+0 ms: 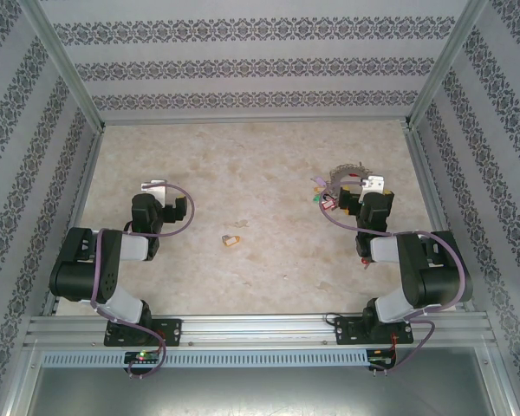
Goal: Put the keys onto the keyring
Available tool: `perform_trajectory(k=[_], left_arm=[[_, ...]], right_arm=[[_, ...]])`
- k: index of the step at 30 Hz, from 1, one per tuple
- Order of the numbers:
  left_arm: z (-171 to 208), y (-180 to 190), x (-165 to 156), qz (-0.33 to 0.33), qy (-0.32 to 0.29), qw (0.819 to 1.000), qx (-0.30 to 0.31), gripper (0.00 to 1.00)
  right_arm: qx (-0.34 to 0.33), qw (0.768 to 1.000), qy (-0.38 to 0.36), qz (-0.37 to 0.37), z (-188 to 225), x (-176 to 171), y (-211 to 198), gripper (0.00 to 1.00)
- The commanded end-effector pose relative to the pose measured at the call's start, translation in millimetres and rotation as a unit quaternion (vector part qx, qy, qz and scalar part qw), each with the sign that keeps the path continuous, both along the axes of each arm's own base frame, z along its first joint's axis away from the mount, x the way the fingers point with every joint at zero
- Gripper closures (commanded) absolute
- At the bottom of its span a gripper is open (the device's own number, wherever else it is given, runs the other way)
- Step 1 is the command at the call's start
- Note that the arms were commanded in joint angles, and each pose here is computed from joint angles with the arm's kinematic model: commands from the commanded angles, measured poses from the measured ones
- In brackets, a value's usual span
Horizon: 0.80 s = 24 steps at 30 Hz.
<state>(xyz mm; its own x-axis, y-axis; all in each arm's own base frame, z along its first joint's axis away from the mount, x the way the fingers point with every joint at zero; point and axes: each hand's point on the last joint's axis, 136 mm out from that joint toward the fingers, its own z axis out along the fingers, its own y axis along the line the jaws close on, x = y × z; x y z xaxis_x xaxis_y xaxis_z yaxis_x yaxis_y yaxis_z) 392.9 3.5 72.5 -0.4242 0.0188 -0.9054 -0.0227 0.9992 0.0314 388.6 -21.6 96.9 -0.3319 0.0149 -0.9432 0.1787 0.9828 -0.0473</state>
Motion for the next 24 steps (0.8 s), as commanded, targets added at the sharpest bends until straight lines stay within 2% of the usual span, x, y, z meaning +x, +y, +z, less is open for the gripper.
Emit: perform_trajectory(k=[1, 6, 10, 14, 16, 18, 20, 24], left_arm=[[10.3, 2.2, 7.1, 0.001, -0.015, 1.0, -0.01, 0.01], [11.1, -0.7, 5.1, -0.008, -0.018, 1.0, -0.009, 0.0], [22.3, 3.6, -3.7, 0.005, -0.046, 0.999, -0.009, 0.01], [39.5, 10.1, -9.5, 0.028, -0.042, 0.999, -0.015, 0.01], [44.8, 20.1, -15.3, 0.063, -0.033, 0.997, -0.027, 0.01], [55.8, 21.8, -21.3, 0.07, -0.044, 0.996, -0.038, 0.01], [65.2, 21.3, -27.3, 0.079, -0.035, 0.994, -0.06, 0.01], [79.4, 41.6, -46.5, 0.183, 0.03, 0.976, -0.115, 0.01]], right_arm=[[0.009, 0.999, -0.021, 0.025, 11.0, 5.4, 11.3, 0.02], [0.004, 0.997, -0.023, 0.071, 13.1, 3.5, 27.1, 0.02], [0.004, 0.997, -0.035, 0.062, 28.1, -1.9, 23.3, 0.02], [0.037, 0.998, 0.032, 0.026, 33.5, -9.3, 15.2, 0.02], [0.069, 0.996, 0.053, -0.008, 37.0, -14.4, 8.6, 0.02], [0.097, 0.992, 0.082, -0.001, 42.6, -17.3, 15.0, 0.02], [0.174, 0.979, 0.103, -0.006, 51.3, -18.7, 22.2, 0.02], [0.297, 0.941, 0.112, 0.121, 64.4, -13.2, 68.8, 0.02]])
